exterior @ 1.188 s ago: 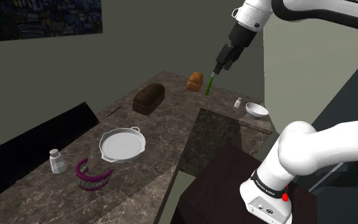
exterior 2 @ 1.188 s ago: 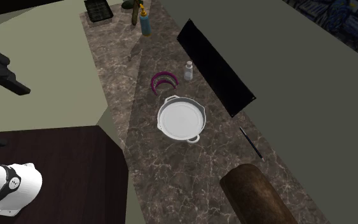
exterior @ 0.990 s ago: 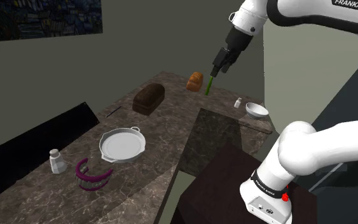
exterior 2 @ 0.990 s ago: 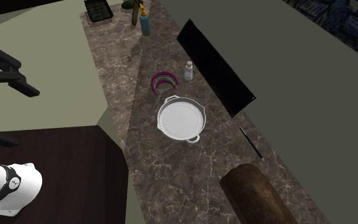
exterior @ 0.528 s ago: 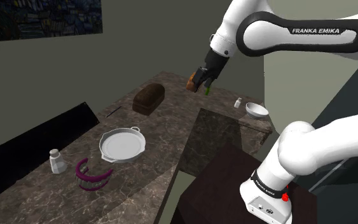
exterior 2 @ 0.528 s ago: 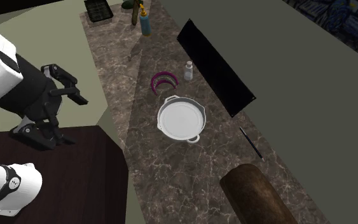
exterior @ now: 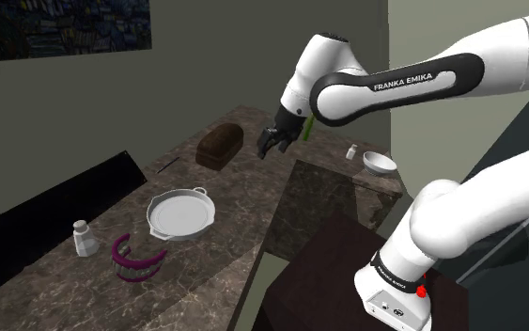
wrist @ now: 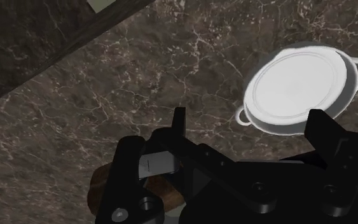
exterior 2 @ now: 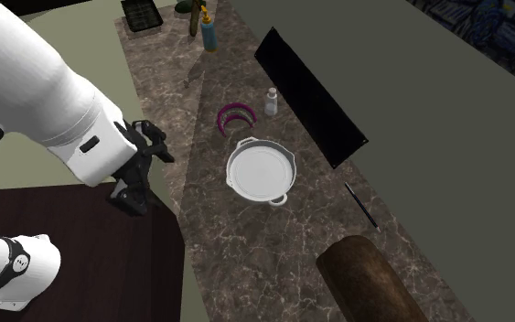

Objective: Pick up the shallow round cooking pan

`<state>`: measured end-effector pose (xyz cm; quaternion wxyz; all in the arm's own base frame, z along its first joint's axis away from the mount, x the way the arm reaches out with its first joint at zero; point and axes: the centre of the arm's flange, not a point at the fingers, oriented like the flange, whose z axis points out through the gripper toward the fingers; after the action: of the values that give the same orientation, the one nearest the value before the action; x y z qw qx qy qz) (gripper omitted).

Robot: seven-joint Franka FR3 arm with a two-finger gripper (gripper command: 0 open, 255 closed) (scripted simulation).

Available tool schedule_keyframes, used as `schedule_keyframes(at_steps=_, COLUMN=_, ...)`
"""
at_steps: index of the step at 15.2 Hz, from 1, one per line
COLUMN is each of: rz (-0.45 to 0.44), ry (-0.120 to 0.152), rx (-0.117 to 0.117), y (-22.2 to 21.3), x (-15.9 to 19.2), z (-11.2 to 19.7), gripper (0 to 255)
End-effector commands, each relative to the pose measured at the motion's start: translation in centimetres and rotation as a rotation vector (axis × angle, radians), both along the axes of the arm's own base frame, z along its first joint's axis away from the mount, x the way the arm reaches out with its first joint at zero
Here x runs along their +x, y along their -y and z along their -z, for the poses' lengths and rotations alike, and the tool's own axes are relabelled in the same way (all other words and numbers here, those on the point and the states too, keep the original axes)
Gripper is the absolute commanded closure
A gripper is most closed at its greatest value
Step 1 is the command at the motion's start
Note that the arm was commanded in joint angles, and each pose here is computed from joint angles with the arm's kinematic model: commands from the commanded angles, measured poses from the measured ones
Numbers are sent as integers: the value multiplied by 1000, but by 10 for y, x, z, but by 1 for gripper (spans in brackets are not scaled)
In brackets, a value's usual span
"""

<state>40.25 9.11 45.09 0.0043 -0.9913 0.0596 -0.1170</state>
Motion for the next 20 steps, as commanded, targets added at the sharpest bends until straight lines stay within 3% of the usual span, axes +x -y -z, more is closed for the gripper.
schedule_keyframes(at_steps=1, rz=19, ry=6, rx=6, y=-6, x=17, z=20, gripper=0)
schedule_keyframes(at_steps=20, rz=187, ry=41, rx=49, y=-62, x=146, z=226, gripper=0)
